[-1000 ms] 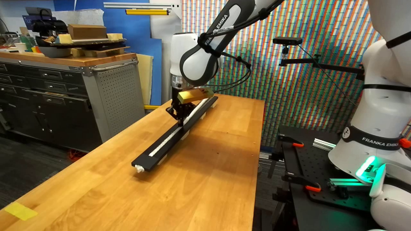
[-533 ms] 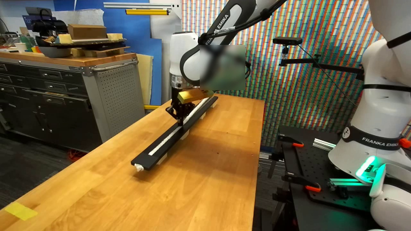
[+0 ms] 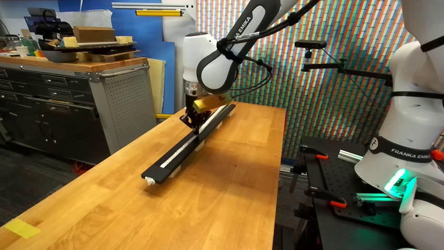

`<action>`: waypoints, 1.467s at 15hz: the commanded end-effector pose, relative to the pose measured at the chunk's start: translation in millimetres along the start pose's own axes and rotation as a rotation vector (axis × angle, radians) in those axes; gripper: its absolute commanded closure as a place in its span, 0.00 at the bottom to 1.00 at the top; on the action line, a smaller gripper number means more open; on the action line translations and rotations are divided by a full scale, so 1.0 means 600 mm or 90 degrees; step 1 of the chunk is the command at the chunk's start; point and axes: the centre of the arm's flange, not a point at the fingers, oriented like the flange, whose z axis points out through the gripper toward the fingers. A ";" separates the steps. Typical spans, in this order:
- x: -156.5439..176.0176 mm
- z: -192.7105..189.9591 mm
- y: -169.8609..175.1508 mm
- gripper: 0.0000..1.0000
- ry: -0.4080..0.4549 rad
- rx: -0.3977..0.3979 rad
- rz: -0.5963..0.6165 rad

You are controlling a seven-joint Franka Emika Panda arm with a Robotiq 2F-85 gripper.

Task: Pick up the rope and arrange it straight on the object

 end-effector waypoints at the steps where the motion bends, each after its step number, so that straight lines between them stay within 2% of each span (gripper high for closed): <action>1: -0.024 -0.036 -0.003 1.00 0.007 -0.024 -0.011; 6: -0.025 -0.040 -0.010 1.00 0.027 -0.049 -0.025; 12: -0.004 -0.015 0.021 1.00 0.020 -0.080 -0.025; 22: 0.020 -0.014 0.030 1.00 0.043 -0.054 -0.008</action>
